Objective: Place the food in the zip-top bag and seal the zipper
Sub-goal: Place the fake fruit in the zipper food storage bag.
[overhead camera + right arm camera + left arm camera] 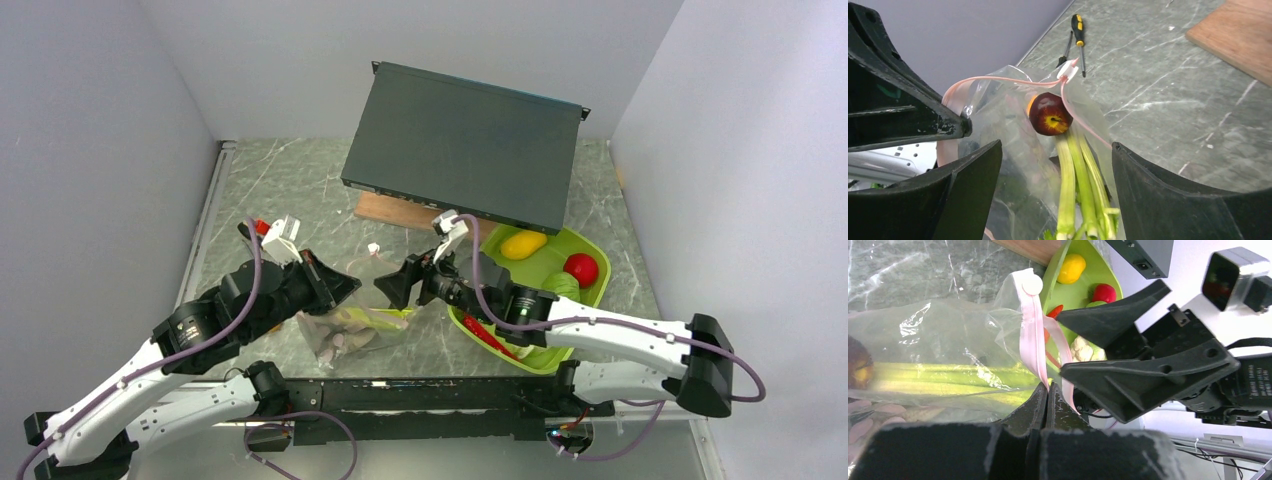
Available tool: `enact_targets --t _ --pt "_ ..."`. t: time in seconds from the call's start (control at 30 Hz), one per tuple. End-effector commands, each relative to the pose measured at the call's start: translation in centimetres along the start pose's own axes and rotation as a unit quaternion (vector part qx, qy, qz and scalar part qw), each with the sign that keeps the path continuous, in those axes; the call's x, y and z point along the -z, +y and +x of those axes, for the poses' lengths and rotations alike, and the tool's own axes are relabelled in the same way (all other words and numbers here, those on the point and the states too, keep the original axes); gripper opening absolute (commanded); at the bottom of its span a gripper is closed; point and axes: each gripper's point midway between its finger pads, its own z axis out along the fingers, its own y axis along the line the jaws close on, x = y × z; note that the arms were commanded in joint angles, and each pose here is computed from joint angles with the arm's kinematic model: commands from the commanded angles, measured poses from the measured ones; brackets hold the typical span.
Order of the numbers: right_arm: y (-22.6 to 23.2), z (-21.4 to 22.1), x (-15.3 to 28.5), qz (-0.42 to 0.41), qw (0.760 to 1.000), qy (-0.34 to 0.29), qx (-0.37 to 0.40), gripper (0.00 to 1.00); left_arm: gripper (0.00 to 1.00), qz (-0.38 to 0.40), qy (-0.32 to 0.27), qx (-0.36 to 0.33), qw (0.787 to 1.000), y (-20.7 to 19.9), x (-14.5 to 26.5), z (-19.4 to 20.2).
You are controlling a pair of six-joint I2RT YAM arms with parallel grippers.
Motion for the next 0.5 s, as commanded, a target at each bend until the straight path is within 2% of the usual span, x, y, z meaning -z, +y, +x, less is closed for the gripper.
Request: enact_targets --t 0.0,0.13,0.27,0.47 --pt "-0.2 -3.9 2.6 0.029 0.999 -0.035 0.016 0.81 0.0 -0.006 -0.02 0.006 1.0 0.2 0.1 -0.8" --pt "-1.9 -6.0 5.2 0.079 0.995 -0.055 0.029 0.81 0.0 -0.013 -0.025 0.001 1.0 0.6 0.2 -1.0" --pt "-5.2 -8.1 8.8 0.163 0.982 -0.082 0.05 0.82 0.0 -0.023 -0.029 -0.008 0.999 0.8 0.2 -1.2" --pt "-12.5 -8.5 15.9 0.329 0.933 -0.142 0.024 0.89 0.0 -0.033 -0.033 -0.02 0.999 1.0 0.1 -1.5"
